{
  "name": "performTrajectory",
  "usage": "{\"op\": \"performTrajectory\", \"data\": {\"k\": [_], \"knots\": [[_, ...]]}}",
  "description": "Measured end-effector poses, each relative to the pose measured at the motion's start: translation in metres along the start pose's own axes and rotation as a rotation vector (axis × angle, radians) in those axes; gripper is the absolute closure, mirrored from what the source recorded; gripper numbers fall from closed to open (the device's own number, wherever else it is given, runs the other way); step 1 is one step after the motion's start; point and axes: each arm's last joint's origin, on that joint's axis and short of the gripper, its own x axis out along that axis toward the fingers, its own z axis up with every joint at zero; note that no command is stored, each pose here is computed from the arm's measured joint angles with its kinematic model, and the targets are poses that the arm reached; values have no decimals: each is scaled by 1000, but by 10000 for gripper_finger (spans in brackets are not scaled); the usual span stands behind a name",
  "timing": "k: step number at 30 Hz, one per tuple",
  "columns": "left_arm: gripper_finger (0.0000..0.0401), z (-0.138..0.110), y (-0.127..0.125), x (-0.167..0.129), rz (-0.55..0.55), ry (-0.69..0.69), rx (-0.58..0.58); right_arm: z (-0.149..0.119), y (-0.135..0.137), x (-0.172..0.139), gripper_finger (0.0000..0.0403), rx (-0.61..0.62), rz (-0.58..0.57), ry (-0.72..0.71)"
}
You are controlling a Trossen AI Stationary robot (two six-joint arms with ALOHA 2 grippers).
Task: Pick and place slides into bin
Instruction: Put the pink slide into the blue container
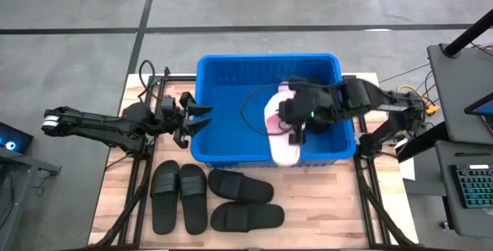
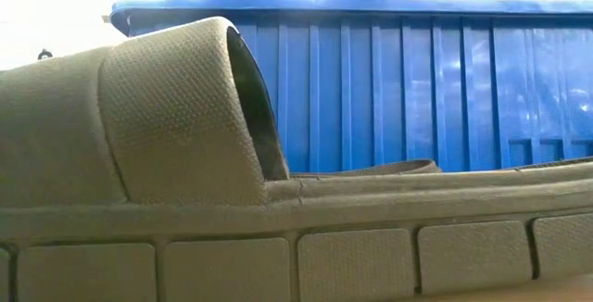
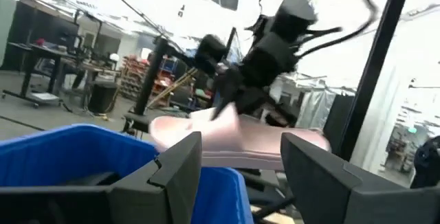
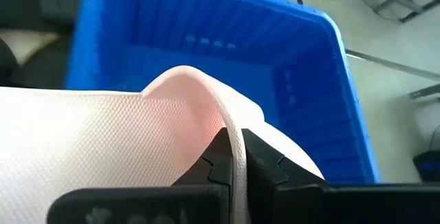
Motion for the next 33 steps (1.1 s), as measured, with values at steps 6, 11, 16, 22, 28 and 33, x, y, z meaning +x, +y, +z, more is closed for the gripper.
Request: {"op": "performTrajectory", "data": {"k": [6,11,16,22,28,33], "knots": [[216,2,2,0,74,-31,-1,-21,-48,21,394,-9,26,-24],[216,2,4,0,138,-48,0,-49,-82,39,394,1,13,-72],[216,1,6,0,205,-60,8,-84,-106,62,394,-8,-30,-75],[216,-3,9,3,284,-61,16,-134,-120,106,394,7,48,-138],[216,-11,11,8,312,-31,25,-180,-121,139,394,21,28,-88],[216,-19,13,13,344,-12,33,-208,-118,153,394,2,16,-59]]}}
